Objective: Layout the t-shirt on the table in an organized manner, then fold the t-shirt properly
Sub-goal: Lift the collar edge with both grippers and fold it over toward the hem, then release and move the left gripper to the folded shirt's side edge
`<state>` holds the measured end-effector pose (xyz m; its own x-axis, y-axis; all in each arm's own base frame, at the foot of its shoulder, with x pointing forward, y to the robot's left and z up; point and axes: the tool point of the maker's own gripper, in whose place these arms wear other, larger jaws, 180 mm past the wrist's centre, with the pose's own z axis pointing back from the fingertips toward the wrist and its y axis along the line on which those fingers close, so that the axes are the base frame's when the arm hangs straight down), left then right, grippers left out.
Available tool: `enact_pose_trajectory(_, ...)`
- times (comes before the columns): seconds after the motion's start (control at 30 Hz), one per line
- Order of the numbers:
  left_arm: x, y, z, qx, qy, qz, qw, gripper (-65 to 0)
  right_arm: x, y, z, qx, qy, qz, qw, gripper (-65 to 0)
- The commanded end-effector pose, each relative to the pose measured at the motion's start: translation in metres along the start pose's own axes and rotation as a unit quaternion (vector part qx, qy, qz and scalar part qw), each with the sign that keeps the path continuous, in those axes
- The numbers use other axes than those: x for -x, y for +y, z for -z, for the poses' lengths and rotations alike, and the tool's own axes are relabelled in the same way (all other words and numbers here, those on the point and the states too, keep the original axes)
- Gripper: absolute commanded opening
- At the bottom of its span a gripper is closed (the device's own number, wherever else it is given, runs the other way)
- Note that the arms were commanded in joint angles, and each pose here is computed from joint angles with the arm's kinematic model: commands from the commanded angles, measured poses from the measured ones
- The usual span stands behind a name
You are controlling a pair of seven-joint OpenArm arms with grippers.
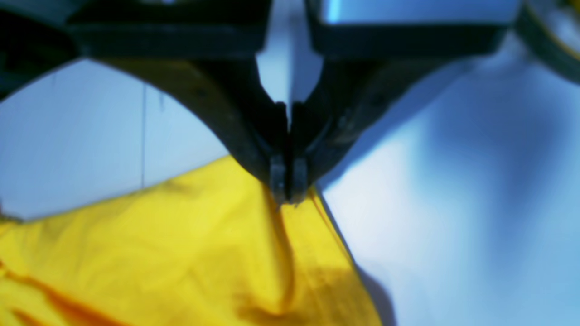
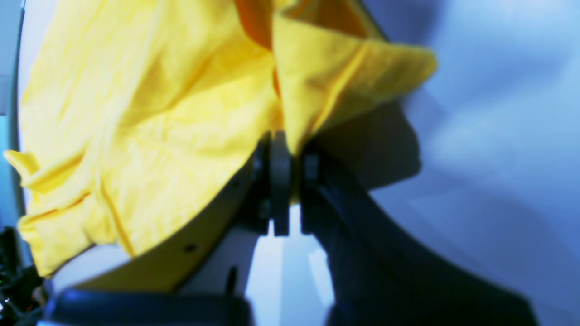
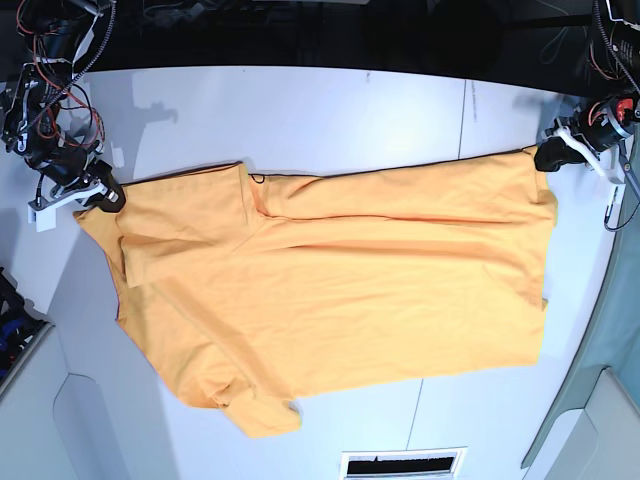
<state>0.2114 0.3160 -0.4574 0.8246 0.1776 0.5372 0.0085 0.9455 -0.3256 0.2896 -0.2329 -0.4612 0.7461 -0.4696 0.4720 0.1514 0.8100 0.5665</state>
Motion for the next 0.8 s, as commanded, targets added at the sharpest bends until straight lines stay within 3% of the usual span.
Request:
enact_pose_trajectory(0.0,-0.011,0.004,-0.010,-0.001,-0.010,0.015,1.000,-65.0,-0.011,-0.002,-0.011,-0.005,-0.016,-0.008,0.9998,-65.0)
enact_pose_trajectory(0.1,-0.004,0.004,-0.021,-0.004,0.009,0.035,0.999,-65.0,-0.004,-0.014,-0.033,0.001,-0.031,0.010,0.9995,-65.0)
enact_pose_trajectory(0.3,0.012,-0.005,-0.034,0.005,0.040,0.055,0.998,-65.0,0.018,-0.029,-0.075,0.031,-0.033,-0.006,0.9990,-65.0)
enact_pose_trajectory(0.53,0.030,-0.008,-0.039,0.016,0.065,0.038,0.997,-65.0,0.050,-0.036,-0.105,0.054,-0.008,-0.025,0.9982,-65.0)
enact_pose_trajectory(0.77,0.042,-0.010,-0.044,0.025,0.076,0.021,0.997,-65.0,0.069,-0.048,-0.123,0.071,0.003,-0.012,0.9974,-65.0)
